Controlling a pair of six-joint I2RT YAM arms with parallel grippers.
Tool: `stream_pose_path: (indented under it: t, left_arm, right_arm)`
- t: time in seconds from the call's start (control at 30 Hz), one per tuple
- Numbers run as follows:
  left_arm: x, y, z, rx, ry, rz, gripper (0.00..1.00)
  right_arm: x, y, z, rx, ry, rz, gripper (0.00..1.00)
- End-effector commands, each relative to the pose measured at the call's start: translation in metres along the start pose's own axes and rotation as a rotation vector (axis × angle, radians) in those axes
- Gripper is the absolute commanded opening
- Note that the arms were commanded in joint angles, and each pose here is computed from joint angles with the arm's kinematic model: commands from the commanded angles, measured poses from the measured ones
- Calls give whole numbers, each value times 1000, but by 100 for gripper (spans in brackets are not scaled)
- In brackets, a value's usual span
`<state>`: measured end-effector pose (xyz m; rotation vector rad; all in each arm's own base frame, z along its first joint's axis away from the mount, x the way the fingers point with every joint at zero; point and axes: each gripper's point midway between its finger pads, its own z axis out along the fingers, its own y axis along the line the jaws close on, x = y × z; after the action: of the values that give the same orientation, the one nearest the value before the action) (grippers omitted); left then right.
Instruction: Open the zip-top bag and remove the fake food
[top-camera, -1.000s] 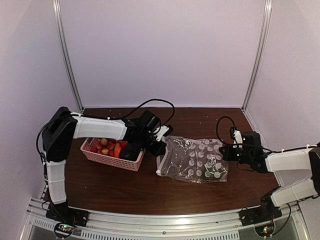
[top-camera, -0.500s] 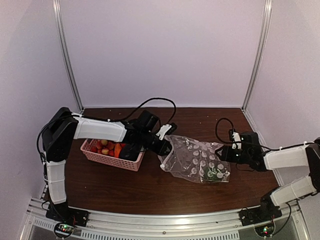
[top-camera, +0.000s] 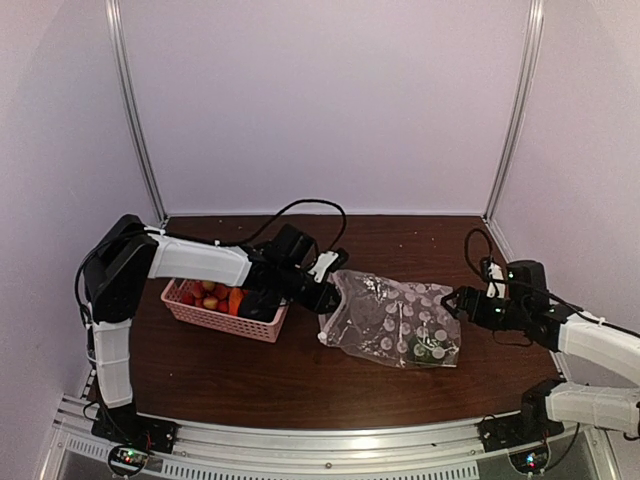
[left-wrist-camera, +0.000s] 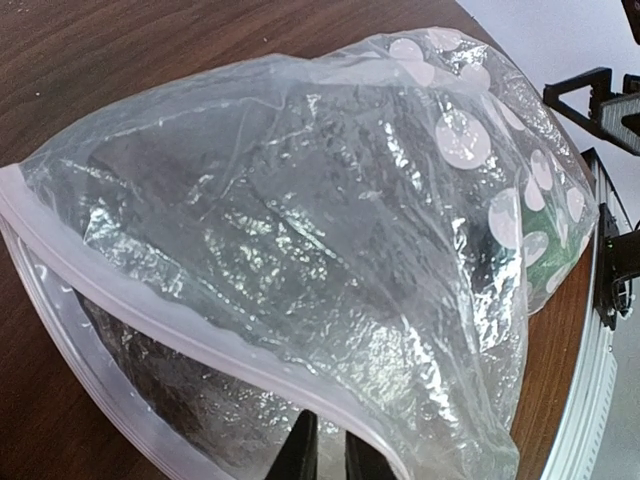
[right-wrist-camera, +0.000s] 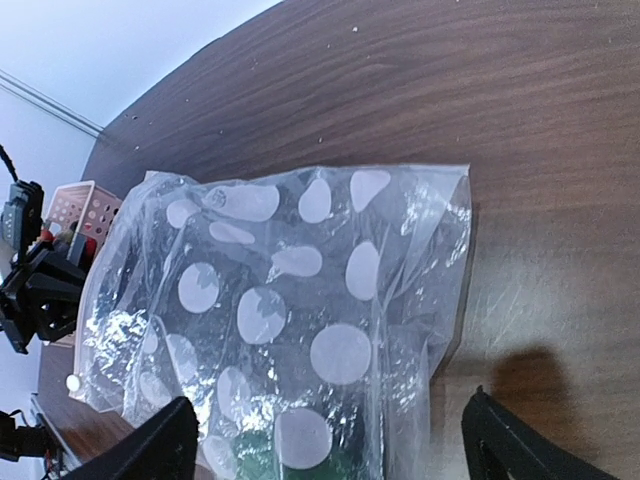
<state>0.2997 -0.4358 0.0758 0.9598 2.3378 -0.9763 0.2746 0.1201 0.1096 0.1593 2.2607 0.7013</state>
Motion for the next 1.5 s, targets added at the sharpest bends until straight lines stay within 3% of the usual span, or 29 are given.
stream_pose_path:
  t: [0.0,0.13,0.2,0.67,1.07,1.27,1.47]
  left_arm:
    - [-1,5,3,-7,-21,-4,12]
    - [0,5,7,8,-17,-9,14]
    - [1,5,10,16,-12,-13,15]
    - [5,-22,28,167,0,6,32]
    - [11,-64,48,322,-1,85,37]
    - [12,-88,51,377,-13,135,40]
    - [-7,-83,36,326,-92,123,40]
  right_arm:
    - [57,-16,-8,-2,153,132,86]
    - [76,-22,-8,-37,139,213,61]
    - [77,-24,-8,-35,125,214,53]
    - [101,-34,24,-11,214,157,21]
    - [103,-19,53,-17,223,108,0]
    - [106,-10,66,-33,232,96,0]
    - [108,-11,67,-19,245,60,0]
